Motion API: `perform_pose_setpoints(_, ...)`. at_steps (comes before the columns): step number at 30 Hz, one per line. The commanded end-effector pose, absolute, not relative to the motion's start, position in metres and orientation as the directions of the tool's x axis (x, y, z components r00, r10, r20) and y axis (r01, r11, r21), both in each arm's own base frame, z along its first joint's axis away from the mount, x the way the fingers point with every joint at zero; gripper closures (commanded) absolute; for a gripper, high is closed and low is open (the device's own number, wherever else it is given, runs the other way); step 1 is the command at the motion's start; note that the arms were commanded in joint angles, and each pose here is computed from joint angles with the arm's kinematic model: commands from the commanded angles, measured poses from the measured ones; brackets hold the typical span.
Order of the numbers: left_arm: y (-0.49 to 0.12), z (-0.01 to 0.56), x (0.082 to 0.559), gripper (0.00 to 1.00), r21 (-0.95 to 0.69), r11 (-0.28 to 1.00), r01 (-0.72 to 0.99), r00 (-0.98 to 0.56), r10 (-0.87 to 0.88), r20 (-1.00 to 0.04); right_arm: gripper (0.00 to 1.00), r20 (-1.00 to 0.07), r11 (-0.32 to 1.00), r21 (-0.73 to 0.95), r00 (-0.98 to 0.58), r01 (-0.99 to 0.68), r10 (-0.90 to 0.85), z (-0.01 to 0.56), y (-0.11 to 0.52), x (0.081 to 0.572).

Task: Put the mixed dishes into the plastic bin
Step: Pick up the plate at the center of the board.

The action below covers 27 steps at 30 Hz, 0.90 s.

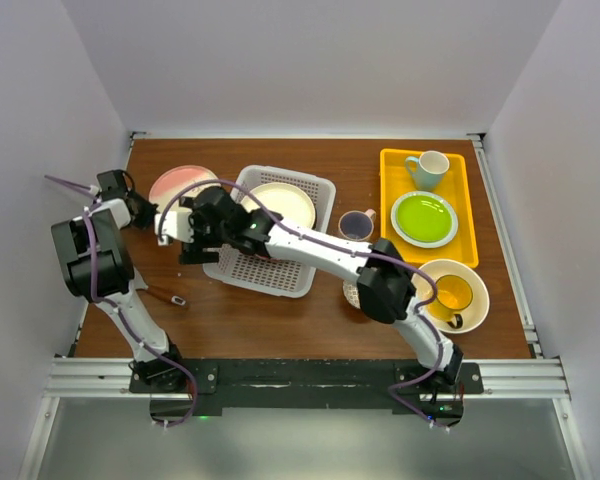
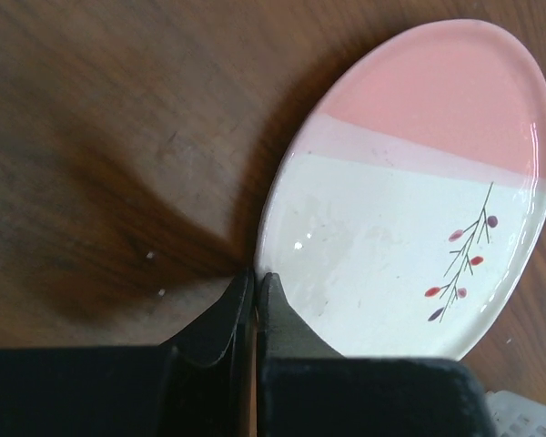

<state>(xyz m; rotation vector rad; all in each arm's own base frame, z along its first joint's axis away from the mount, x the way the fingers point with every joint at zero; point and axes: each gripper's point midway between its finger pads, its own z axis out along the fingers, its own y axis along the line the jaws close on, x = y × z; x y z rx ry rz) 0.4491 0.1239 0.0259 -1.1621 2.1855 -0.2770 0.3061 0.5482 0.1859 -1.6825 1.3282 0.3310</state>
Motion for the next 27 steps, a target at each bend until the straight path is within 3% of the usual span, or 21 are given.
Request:
perform_pose_setpoints(1, 0.125, 0.052, 0.428, 1.00, -0.465, 0.594, -0.657, -0.394, -0.796, -0.459, 0.02, -0.687, 0.165, -0.646, 0.474, -0.745, -0.550, 0.215, 0.588, 0.334)
perform_pose_setpoints(5, 0.124, 0.058, 0.413, 1.00, -0.490, 0.579, -0.651, -0.387, -0.809, -0.442, 0.02, -0.704, 0.241, -0.669, 0.495, -0.703, -0.510, 0.216, 0.615, 0.342)
perform_pose_setpoints(13, 0.124, 0.076, 0.386, 1.00, -0.529, 0.570, -0.629, -0.368, -0.818, -0.443, 0.02, -0.683, 0.226, -0.697, 0.532, -0.681, -0.501, 0.177, 0.644, 0.337)
perform_pose_setpoints(18, 0.123, 0.087, 0.373, 1.00, -0.550, 0.565, -0.615, -0.356, -0.821, -0.446, 0.02, -0.622, 0.160, -0.742, 0.579, -0.651, -0.527, 0.140, 0.659, 0.323)
perform_pose_setpoints(27, 0.115, 0.093, 0.358, 1.00, -0.564, 0.566, -0.601, -0.361, -0.822, -0.440, 0.06, -0.544, 0.192, -0.811, 0.590, -0.553, -0.597, 0.095, 0.668, 0.327)
